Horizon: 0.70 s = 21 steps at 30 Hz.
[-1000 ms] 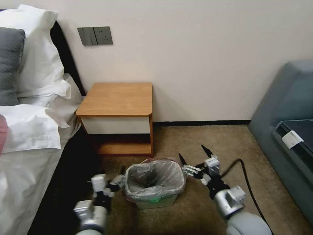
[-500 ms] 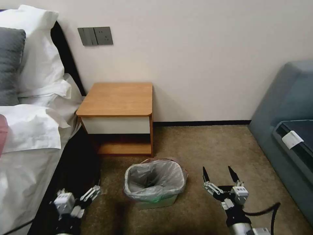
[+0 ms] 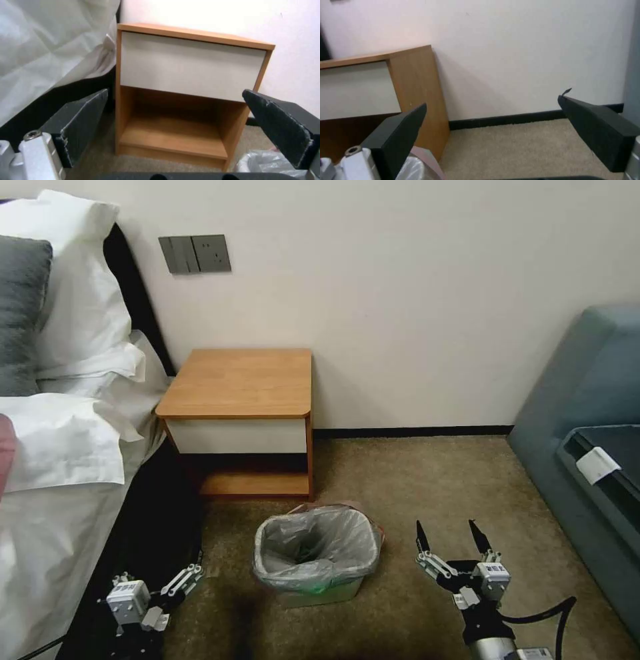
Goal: Pick up the garbage bag from the table and place it over the trash can.
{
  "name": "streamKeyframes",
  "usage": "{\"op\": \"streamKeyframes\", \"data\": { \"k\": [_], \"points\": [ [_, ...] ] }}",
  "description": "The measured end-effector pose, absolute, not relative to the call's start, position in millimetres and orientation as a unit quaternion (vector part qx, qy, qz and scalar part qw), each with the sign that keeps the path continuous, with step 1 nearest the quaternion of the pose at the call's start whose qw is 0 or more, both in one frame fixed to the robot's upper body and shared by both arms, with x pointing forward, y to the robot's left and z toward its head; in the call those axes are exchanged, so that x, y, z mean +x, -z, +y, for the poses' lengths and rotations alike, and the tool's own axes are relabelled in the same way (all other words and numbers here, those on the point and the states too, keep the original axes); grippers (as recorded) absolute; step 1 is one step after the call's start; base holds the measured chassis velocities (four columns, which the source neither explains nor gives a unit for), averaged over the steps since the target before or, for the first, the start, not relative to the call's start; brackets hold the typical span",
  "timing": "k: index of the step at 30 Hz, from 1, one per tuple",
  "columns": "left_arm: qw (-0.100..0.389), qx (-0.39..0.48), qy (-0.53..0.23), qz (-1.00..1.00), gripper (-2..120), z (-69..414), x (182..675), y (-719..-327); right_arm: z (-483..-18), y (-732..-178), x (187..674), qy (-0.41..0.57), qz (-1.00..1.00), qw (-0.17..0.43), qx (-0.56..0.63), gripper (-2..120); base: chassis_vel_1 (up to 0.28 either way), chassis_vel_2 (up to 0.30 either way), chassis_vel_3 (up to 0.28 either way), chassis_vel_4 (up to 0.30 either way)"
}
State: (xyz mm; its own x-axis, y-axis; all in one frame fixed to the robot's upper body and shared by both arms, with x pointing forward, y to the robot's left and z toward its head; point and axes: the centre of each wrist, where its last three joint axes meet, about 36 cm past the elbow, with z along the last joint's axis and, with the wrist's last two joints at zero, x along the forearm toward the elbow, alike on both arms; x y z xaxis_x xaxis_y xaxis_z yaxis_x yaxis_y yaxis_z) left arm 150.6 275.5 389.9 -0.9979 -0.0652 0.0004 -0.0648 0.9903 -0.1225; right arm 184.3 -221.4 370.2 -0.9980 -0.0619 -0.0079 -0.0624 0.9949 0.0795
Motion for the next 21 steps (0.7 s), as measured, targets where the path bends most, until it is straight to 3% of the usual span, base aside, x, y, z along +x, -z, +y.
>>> {"op": "streamKeyframes", "data": {
  "k": [21],
  "points": [
    [0.001,-0.033,0.062,0.998,100,275.2,151.3,-389.9,-221.2,-370.6,185.0,-0.04,0.999,0.002,-0.032,100,0.0,0.0,0.0,0.0]
  ]
}}
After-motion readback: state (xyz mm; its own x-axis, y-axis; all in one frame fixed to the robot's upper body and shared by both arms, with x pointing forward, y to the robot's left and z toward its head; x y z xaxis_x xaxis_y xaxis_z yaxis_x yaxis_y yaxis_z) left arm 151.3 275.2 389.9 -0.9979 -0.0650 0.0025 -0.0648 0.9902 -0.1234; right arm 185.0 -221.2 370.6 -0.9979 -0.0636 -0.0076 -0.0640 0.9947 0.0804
